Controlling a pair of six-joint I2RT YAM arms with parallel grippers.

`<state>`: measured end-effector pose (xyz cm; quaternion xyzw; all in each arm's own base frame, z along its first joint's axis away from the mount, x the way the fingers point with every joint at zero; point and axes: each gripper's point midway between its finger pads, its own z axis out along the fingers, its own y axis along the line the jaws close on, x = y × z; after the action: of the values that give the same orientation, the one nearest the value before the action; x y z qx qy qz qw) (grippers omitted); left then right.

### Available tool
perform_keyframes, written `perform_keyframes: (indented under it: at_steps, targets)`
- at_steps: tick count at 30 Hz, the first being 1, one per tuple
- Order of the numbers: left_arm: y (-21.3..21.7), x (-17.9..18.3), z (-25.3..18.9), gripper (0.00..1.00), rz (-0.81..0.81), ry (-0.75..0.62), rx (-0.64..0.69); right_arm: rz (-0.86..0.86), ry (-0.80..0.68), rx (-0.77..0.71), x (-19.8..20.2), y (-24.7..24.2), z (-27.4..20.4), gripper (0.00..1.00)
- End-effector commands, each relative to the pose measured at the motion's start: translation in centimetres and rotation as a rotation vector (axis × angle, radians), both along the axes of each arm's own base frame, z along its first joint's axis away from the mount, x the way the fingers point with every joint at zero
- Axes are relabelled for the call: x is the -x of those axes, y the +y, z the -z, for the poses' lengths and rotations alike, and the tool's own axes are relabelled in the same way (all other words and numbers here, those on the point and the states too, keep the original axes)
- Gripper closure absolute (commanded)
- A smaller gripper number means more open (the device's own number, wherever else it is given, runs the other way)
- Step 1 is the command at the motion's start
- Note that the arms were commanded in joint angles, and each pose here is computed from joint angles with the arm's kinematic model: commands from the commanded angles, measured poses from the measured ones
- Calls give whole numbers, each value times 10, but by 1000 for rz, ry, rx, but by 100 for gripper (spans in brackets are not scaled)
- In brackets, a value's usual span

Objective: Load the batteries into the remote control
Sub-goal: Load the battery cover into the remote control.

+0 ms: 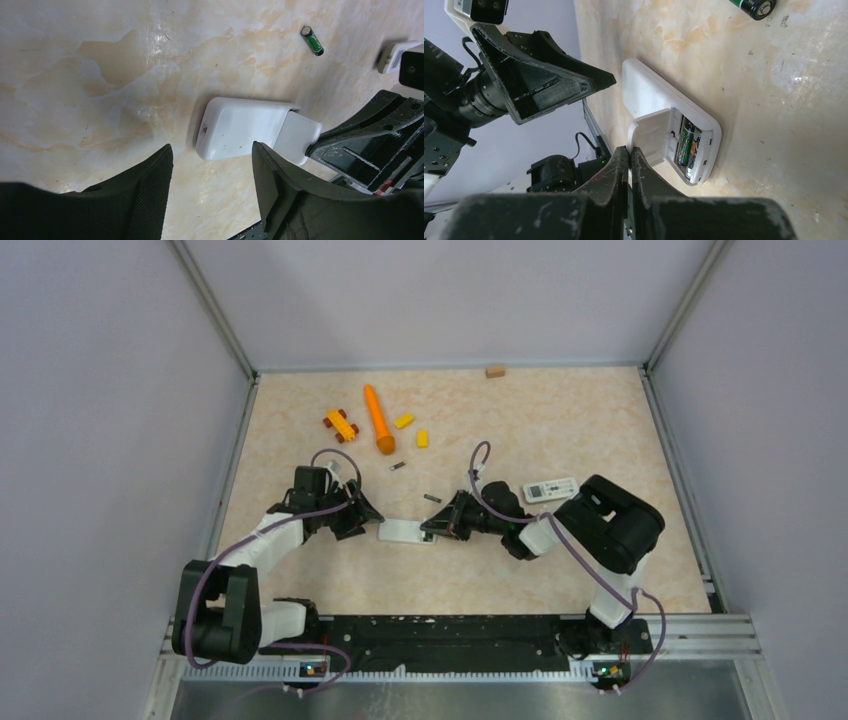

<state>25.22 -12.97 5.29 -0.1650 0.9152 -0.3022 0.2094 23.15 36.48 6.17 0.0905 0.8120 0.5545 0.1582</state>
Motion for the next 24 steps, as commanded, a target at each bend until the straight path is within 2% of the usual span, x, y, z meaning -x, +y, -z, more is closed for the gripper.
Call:
perform_keyframes:
  at_steps: [1, 14, 24]
  targets:
    - [-1, -8, -6, 37, 8, -35, 11, 8, -14, 9, -5, 0, 4, 100]
    - [-2, -7, -8, 37, 10, -35, 13, 25, 31, 105, -4, -18, 22, 99]
    - [-2, -6, -8, 37, 12, -31, 15, 9, 59, 130, -4, -18, 29, 88]
